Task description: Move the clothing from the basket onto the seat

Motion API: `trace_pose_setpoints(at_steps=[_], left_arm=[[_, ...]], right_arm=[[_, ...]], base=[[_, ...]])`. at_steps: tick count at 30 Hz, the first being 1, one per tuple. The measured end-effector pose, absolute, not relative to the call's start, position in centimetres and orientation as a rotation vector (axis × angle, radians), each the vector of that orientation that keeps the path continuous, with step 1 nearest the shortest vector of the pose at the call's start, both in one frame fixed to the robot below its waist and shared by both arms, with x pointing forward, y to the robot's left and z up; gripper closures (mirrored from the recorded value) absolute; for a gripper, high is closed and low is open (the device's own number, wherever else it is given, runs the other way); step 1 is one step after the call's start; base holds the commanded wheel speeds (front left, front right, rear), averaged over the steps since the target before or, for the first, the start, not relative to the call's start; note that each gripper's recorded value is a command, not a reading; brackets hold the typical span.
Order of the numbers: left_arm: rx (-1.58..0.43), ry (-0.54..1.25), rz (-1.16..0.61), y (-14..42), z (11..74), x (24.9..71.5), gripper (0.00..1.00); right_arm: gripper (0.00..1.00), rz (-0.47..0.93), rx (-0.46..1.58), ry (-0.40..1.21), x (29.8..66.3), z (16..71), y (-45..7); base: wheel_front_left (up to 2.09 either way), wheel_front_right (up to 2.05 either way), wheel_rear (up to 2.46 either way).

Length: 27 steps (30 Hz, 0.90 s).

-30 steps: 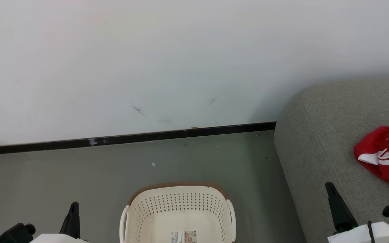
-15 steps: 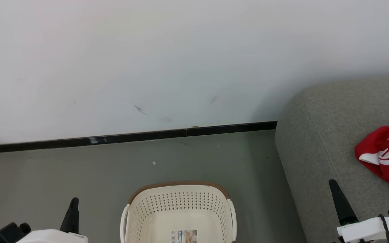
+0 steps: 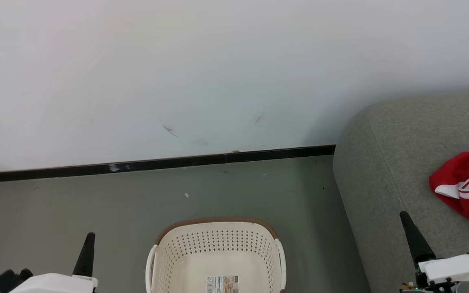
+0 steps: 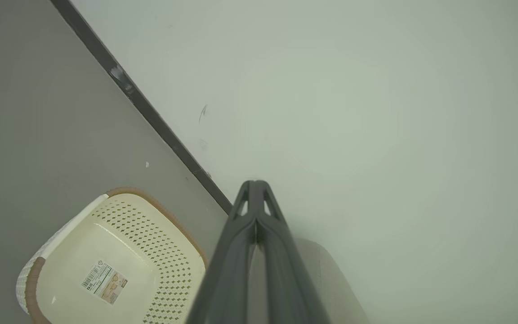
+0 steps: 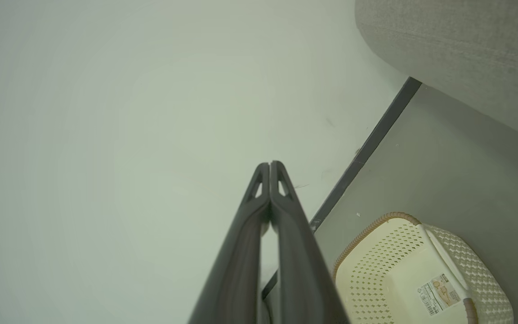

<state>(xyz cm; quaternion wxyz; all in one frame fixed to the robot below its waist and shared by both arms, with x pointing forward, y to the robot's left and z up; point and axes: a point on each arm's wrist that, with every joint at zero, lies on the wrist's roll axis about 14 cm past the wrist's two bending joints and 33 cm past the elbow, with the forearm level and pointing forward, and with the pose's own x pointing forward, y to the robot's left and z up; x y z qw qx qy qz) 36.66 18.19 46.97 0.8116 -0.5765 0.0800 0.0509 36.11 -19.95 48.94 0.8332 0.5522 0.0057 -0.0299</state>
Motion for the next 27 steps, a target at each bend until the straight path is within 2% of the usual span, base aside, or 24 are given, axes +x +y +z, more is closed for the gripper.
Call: trace_pose_setpoints(at_steps=[27], left_arm=[[-1.575, 0.089, 0.052, 18.7, 48.6, 37.5, 1.00]], right_arm=[[1.00, -0.072, 1.583, 0.026, 37.8, 48.9, -20.3]], base=[[0.00, 0.00, 0.00]])
